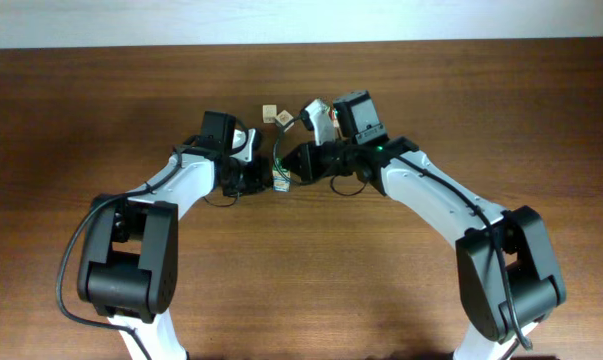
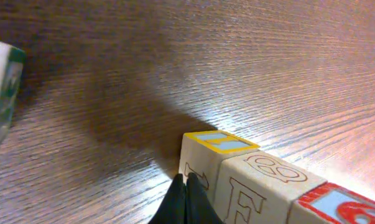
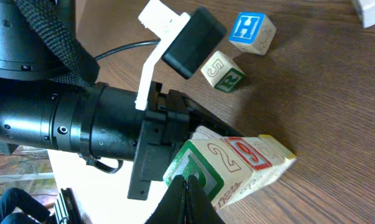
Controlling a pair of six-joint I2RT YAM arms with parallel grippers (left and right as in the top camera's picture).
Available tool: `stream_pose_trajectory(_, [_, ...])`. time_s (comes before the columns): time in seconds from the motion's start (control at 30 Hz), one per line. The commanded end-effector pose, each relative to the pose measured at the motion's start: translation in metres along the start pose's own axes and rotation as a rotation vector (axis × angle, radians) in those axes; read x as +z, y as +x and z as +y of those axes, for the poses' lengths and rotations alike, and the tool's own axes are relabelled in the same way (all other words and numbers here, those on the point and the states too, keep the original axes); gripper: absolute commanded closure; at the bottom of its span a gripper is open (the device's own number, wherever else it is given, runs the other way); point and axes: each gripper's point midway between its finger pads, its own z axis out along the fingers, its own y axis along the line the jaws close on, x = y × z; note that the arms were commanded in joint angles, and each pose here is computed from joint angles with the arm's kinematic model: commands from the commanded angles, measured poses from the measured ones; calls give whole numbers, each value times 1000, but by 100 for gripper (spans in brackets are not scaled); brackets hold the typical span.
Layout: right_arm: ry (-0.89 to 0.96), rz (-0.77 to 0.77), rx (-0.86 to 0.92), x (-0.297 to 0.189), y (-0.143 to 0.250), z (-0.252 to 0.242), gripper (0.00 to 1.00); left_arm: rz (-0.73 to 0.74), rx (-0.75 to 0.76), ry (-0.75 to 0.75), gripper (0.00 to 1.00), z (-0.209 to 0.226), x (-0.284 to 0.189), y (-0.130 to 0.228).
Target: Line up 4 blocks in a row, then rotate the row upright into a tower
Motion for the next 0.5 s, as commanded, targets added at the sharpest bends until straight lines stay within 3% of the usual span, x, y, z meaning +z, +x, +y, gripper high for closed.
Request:
stream_pose_trajectory(0.0, [92,23,42,10,13,-23,96,10,36,66,100,-19,0,-1])
stream_pose_trajectory(0.2, [159,-5,60,9,9,-34,96,5,34,54,100,-16,0,-2])
stream_pose_trajectory(0.47, [198,-17,60,8,7,-41,96,-72,-46,-47,100,32,-18,-23])
